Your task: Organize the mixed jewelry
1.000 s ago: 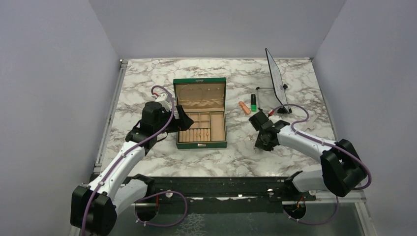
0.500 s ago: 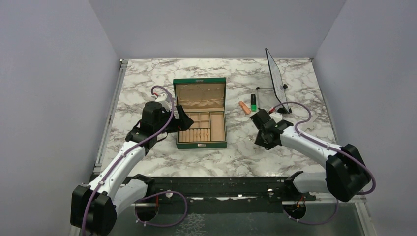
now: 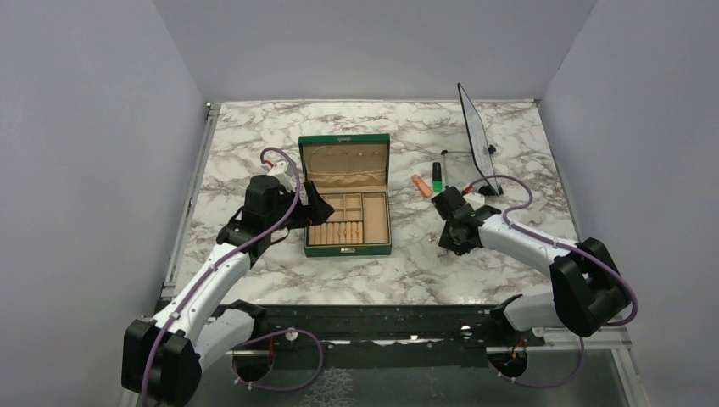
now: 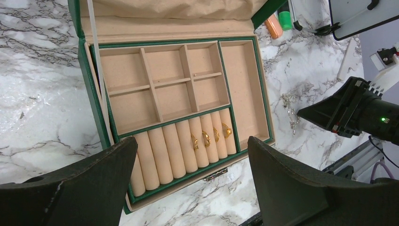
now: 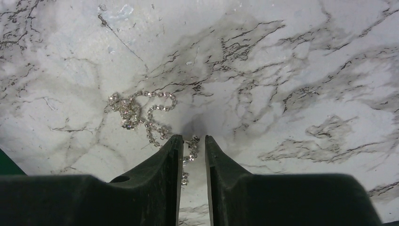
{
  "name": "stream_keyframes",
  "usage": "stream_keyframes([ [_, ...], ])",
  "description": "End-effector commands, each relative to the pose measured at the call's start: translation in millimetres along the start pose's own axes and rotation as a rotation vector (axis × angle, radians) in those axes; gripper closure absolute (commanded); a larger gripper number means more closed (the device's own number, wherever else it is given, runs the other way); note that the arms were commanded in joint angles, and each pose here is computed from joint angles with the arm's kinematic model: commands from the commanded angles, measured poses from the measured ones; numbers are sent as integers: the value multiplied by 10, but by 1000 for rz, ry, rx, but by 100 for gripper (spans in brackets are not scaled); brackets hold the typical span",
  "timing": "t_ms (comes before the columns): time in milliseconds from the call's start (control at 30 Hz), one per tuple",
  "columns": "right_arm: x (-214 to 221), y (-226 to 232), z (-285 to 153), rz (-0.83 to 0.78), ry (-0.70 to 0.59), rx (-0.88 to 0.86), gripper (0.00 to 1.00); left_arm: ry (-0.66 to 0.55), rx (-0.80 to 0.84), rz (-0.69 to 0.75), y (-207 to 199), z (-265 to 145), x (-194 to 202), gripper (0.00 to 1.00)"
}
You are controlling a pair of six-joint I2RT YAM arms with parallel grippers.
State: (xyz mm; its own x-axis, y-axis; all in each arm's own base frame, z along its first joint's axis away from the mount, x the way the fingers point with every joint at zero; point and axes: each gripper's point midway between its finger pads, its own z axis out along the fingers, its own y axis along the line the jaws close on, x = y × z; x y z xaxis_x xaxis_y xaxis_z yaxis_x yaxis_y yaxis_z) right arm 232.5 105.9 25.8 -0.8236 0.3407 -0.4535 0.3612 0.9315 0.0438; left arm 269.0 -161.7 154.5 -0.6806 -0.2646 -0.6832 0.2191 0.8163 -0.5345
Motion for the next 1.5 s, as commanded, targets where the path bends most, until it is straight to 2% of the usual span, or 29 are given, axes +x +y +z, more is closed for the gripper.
stream_keyframes([
  [0,55,-3,72,1,19,-17,73,-2,2,-2,13,3,4,12],
  [300,68,-19,11,-5,21,-37,73,5,2,-5,18,18,19,12],
  [600,71,-12,-5,-17,24,-46,68,5,2,-7,21,20,24,12],
  [1033,172,-15,83,-31,64,-37,73,7,0,-7,31,17,41,12],
  [1167,186,-9,77,-34,73,-40,79,5,2,-7,24,15,33,12],
  [1267,136,-3,49,-34,57,-41,93,4,3,-6,23,13,30,12],
  [1333,67,5,8,-36,32,-43,99,6,2,-7,26,14,36,12],
  [1467,-132,44,-121,-55,-35,-62,99,4,3,-7,20,10,28,12],
])
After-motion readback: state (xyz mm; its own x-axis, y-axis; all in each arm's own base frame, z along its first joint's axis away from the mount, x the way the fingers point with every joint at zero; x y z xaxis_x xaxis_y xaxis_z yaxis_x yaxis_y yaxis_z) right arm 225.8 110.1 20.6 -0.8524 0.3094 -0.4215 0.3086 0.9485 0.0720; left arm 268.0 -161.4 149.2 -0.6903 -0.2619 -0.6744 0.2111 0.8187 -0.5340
